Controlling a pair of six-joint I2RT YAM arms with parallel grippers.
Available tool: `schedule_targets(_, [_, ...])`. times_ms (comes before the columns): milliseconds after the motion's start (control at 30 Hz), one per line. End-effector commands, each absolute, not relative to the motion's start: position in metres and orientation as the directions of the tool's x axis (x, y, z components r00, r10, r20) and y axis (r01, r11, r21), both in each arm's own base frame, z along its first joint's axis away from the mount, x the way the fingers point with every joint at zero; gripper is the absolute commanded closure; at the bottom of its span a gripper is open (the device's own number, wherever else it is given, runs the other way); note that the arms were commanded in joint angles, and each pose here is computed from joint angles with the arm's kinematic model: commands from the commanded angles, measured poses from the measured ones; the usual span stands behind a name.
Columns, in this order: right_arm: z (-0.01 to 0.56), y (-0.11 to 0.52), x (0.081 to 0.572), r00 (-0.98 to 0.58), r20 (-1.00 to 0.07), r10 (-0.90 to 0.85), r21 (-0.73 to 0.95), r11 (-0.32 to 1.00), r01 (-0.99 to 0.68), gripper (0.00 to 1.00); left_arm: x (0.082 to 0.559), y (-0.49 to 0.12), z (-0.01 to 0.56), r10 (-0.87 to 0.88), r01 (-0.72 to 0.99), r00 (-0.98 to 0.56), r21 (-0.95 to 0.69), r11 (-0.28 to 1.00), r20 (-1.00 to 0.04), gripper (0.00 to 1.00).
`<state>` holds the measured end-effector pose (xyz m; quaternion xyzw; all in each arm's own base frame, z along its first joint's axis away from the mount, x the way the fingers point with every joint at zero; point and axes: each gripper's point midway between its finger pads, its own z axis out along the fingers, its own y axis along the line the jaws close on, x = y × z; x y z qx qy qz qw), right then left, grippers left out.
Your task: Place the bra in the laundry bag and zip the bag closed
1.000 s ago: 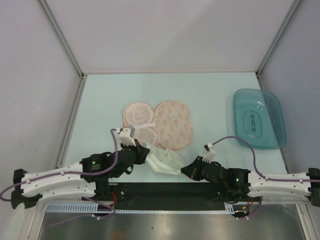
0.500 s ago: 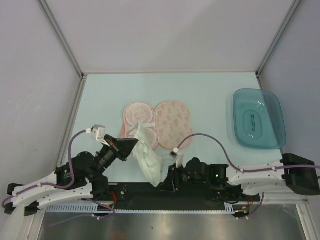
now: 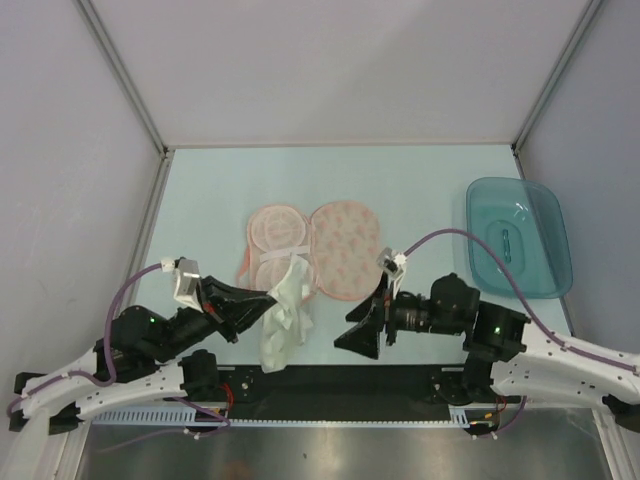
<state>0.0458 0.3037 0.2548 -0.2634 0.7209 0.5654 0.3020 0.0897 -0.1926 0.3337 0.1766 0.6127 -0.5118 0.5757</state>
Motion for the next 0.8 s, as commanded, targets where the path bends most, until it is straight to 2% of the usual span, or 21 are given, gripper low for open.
schedule_targets(0, [0.296, 0.300, 0.062, -0.502, -0.859, -0.097, 0.485, 0.158, -0.860, 0.02, 0.036, -0.210, 0.357, -0.297, 0.926, -0.305, -0.355, 0.131, -0.905, 1.00])
schedule_targets(67, [0.319, 0.308, 0.064, -0.416, -0.901, -0.126, 0.407, 0.090, -0.909, 0.01, 0.018, -0.215, 0.362, -0.265, 0.938, -0.324, -0.344, 0.035, -0.908, 1.00])
schedule_targets(233, [0.348, 0.315, 0.066, -0.291, -0.940, -0.175, 0.297, -0.006, -0.955, 0.00, -0.005, -0.226, 0.361, -0.182, 0.938, -0.345, -0.335, -0.089, -0.921, 1.00])
schedule_targets(267, [0.356, 0.317, 0.060, -0.263, -0.948, -0.181, 0.279, -0.064, -0.958, 0.00, -0.009, -0.225, 0.361, -0.174, 0.937, -0.346, -0.331, -0.109, -0.922, 1.00])
schedule_targets(433, [0.355, 0.318, 0.026, -0.261, -0.937, -0.234, 0.321, -0.270, -0.908, 0.00, -0.022, -0.225, 0.358, -0.139, 0.933, -0.338, -0.311, -0.181, -0.931, 1.00])
schedule_targets(567, [0.349, 0.319, 0.004, -0.299, -0.921, -0.251, 0.376, -0.362, -0.853, 0.01, -0.028, -0.229, 0.353, -0.108, 0.924, -0.343, -0.315, -0.215, -0.933, 1.00])
schedule_targets(733, [0.342, 0.331, -0.006, -0.331, -0.903, -0.272, 0.417, -0.379, -0.826, 0.11, -0.032, -0.235, 0.355, -0.100, 0.918, -0.340, -0.307, -0.251, -0.935, 1.00])
schedule_targets(767, [0.343, 0.333, -0.007, -0.333, -0.904, -0.267, 0.417, -0.383, -0.824, 0.19, -0.033, -0.236, 0.356, -0.098, 0.917, -0.339, -0.306, -0.255, -0.936, 1.00])
